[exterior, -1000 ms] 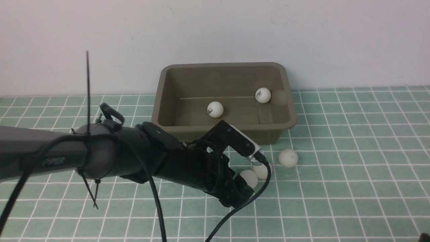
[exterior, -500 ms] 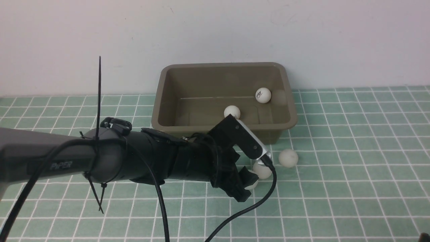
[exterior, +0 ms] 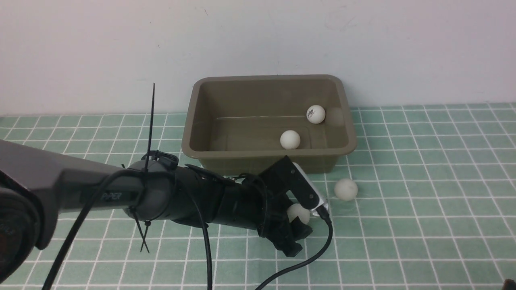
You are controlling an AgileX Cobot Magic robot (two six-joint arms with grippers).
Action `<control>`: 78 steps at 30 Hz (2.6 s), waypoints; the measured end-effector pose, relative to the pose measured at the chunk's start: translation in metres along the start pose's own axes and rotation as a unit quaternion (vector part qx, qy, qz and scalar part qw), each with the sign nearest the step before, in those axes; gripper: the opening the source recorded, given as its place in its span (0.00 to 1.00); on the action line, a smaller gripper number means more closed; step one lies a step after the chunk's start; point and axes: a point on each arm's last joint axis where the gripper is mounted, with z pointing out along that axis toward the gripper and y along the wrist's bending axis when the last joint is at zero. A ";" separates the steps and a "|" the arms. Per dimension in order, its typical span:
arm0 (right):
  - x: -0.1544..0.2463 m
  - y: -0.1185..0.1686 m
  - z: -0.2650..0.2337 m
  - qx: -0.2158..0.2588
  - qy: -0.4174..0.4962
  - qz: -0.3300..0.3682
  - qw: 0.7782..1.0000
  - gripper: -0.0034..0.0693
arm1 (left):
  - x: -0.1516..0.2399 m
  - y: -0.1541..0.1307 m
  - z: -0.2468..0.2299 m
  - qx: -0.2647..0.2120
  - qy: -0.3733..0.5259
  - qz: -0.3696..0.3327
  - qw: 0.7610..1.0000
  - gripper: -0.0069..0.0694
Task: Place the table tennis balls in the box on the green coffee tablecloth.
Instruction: 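Reach for and grasp a ping pong ball on the table beside the basket, then drop the ball into the bin, then reach for and grasp a ping pong ball on the table beside the basket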
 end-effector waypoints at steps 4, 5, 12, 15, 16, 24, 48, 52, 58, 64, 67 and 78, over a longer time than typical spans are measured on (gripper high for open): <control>0.000 0.000 0.000 0.000 0.000 0.000 1.000 0.68 | -0.005 0.001 -0.006 -0.008 -0.006 0.010 1.000 0.55; 0.000 0.000 0.000 0.000 0.000 0.000 1.000 0.68 | -0.009 0.002 -0.009 -0.011 -0.012 0.010 1.000 0.55; 0.000 0.000 0.000 0.000 0.000 0.000 1.000 0.68 | -0.046 0.001 -0.062 -0.037 -0.082 0.004 0.996 0.55; 0.000 0.000 0.000 0.000 0.000 0.000 1.000 0.68 | -0.064 0.000 -0.085 -0.049 -0.118 0.025 0.991 0.55; 0.000 0.000 0.000 0.000 0.000 0.000 1.000 0.68 | -0.068 0.002 -0.089 -0.055 -0.124 0.042 0.990 0.55; 0.000 0.000 0.000 0.000 0.000 0.000 1.000 0.68 | -0.061 0.082 -0.100 -0.187 -0.085 0.109 0.973 0.55; 0.000 0.000 0.000 0.000 0.000 -0.001 1.000 0.68 | -0.068 0.126 -0.125 -0.156 -0.193 -0.167 0.954 0.90; 0.000 0.000 0.000 0.000 0.000 -0.001 1.000 0.68 | -0.084 0.089 -0.125 -0.063 -0.207 -0.149 0.965 0.84; 0.000 0.000 0.000 0.000 0.000 -0.001 1.000 0.68 | -0.087 0.043 -0.106 0.021 -0.163 -0.111 0.980 0.77; 0.000 0.000 0.000 0.000 0.000 -0.001 1.000 0.68 | -0.085 0.026 -0.092 0.013 -0.136 -0.095 0.986 0.75; 0.000 0.000 0.000 0.000 0.000 -0.001 1.000 0.68 | -0.086 0.022 -0.088 0.015 -0.132 -0.102 0.986 0.74; 0.000 0.000 0.000 0.000 0.000 -0.001 1.000 0.68 | -0.064 0.021 -0.060 0.028 -0.073 -0.167 0.983 0.74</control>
